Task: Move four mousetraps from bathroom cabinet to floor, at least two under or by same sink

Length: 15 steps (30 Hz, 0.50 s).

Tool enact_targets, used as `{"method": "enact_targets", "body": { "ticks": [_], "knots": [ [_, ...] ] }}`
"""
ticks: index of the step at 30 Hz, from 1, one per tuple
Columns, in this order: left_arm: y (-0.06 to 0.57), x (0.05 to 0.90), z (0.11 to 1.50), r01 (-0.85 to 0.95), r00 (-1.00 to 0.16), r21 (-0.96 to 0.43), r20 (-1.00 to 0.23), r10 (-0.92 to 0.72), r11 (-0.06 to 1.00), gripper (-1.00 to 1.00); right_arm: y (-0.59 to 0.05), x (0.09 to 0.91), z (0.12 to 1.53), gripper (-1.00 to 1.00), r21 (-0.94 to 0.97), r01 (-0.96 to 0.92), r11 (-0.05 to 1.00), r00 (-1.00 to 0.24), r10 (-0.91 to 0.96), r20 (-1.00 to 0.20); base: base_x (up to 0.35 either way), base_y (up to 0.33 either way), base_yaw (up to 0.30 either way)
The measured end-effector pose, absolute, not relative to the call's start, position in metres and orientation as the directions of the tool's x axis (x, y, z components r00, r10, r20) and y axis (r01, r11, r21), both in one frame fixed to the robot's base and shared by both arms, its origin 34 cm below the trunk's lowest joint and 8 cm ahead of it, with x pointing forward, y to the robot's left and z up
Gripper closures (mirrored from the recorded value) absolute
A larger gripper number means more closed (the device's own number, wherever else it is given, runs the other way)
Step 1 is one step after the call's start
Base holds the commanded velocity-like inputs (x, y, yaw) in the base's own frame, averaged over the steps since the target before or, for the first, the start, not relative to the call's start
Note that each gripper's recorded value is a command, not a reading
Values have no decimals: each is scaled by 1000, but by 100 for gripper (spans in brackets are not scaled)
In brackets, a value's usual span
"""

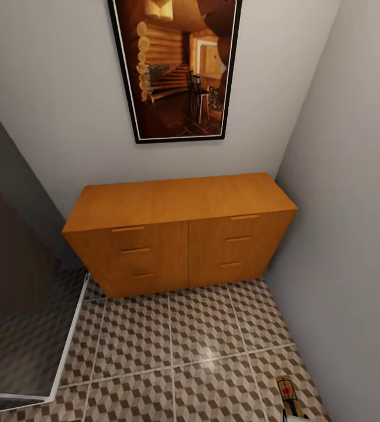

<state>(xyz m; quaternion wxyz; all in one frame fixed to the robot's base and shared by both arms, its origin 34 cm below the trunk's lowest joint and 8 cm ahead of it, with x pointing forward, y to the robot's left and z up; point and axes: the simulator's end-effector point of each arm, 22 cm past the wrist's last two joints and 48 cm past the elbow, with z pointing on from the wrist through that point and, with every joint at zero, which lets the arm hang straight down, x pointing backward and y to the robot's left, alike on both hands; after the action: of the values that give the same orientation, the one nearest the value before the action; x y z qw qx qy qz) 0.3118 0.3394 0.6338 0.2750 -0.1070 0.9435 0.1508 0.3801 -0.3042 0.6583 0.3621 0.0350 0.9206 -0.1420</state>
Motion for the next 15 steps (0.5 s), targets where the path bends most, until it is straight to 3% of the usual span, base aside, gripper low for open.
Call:
{"method": "enact_targets", "body": {
  "ticks": [15],
  "knots": [
    [339, 321, 639, -290, -812, 219, -571, -119, 932, 100, -303, 388, 665, 100, -231, 173, 958, -718, -38, -695, 0, 0, 0]
  ]
}}
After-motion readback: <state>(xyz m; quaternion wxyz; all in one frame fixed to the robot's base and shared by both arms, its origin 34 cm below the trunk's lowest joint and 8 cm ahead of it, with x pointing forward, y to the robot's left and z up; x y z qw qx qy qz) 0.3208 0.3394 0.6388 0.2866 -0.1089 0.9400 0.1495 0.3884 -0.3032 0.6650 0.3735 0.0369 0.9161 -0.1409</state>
